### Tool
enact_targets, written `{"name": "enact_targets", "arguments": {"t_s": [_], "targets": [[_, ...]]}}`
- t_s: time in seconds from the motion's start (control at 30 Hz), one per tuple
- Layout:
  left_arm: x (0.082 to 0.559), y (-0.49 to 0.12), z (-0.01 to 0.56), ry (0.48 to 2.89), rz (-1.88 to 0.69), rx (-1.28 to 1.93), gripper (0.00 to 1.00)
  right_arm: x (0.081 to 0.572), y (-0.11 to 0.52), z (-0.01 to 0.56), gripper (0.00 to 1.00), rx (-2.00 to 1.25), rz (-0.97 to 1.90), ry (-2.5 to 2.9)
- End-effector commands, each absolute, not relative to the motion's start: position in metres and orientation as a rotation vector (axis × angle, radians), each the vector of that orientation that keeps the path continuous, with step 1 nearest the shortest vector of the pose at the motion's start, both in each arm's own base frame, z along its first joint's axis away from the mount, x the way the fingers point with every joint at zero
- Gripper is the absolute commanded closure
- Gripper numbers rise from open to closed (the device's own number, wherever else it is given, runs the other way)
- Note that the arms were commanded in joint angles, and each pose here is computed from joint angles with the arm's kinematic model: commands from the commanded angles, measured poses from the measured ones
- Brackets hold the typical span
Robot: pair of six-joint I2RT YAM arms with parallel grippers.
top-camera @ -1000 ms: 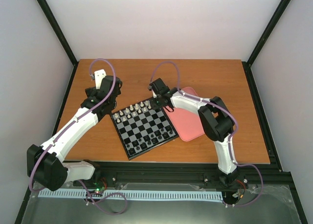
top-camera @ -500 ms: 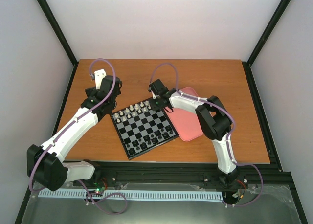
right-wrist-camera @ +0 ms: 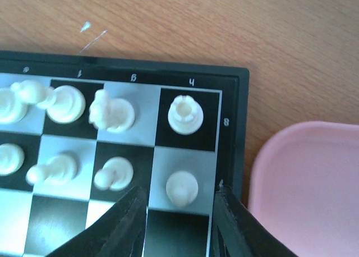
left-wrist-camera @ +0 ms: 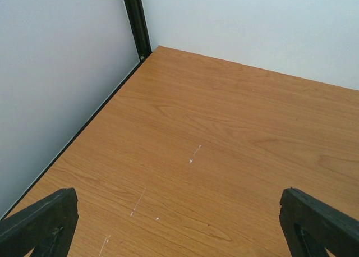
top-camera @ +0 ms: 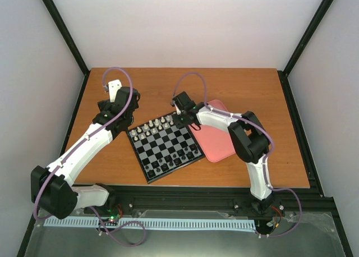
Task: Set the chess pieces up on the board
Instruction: Place the chess piece on the chessboard, then reset both arms
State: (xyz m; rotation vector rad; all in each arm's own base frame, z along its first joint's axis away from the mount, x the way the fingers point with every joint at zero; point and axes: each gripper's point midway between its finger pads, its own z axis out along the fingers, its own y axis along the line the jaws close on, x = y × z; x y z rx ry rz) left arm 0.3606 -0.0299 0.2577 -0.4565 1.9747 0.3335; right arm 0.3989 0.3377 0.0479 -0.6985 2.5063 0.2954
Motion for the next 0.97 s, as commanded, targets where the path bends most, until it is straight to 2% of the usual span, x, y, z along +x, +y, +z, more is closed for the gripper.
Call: {"name": "enact_targets", "arguments": {"t_s": [0.0,0.1,0.17,0.2,0.23,0.27,0.4,0.63,0.93], "targets": [[0.361,-0.026,0.28,1.92,0.31,-0.503,0.0,0.393,0.34,0.105,0.66,-0.689,0.335,2.374],[0.361,-0.026,0.28,1.92,0.306,-0.503,0.0,0.392,0.329,0.132,0.57,-0.654,0.314,2.31],[0.362,-0.027,0.279,1.923,0.305,-0.502,0.0,0.393,0.32,0.148,0.45,-0.623,0.28,2.277],[0.362,-0.027,0.279,1.925,0.304,-0.499,0.0,0.394,0.315,0.153,0.34,-0.607,0.258,2.264],[0.362,-0.027,0.279,1.925,0.306,-0.499,0.0,0.396,0.31,0.159,0.11,-0.585,0.232,2.252],[0.362,-0.027,0.279,1.925,0.308,-0.5,0.0,0.397,0.307,0.163,0.01,-0.571,0.222,2.245],[0.363,-0.027,0.28,1.923,0.304,-0.5,0.0,0.409,0.287,0.178,0.0,-0.481,0.202,2.231],[0.361,-0.027,0.283,1.914,0.293,-0.507,0.0,0.441,0.216,0.182,0.0,-0.221,0.109,2.245],[0.358,-0.024,0.28,1.932,0.317,-0.503,0.0,0.445,0.207,0.156,0.0,-0.208,0.024,2.31]]}}
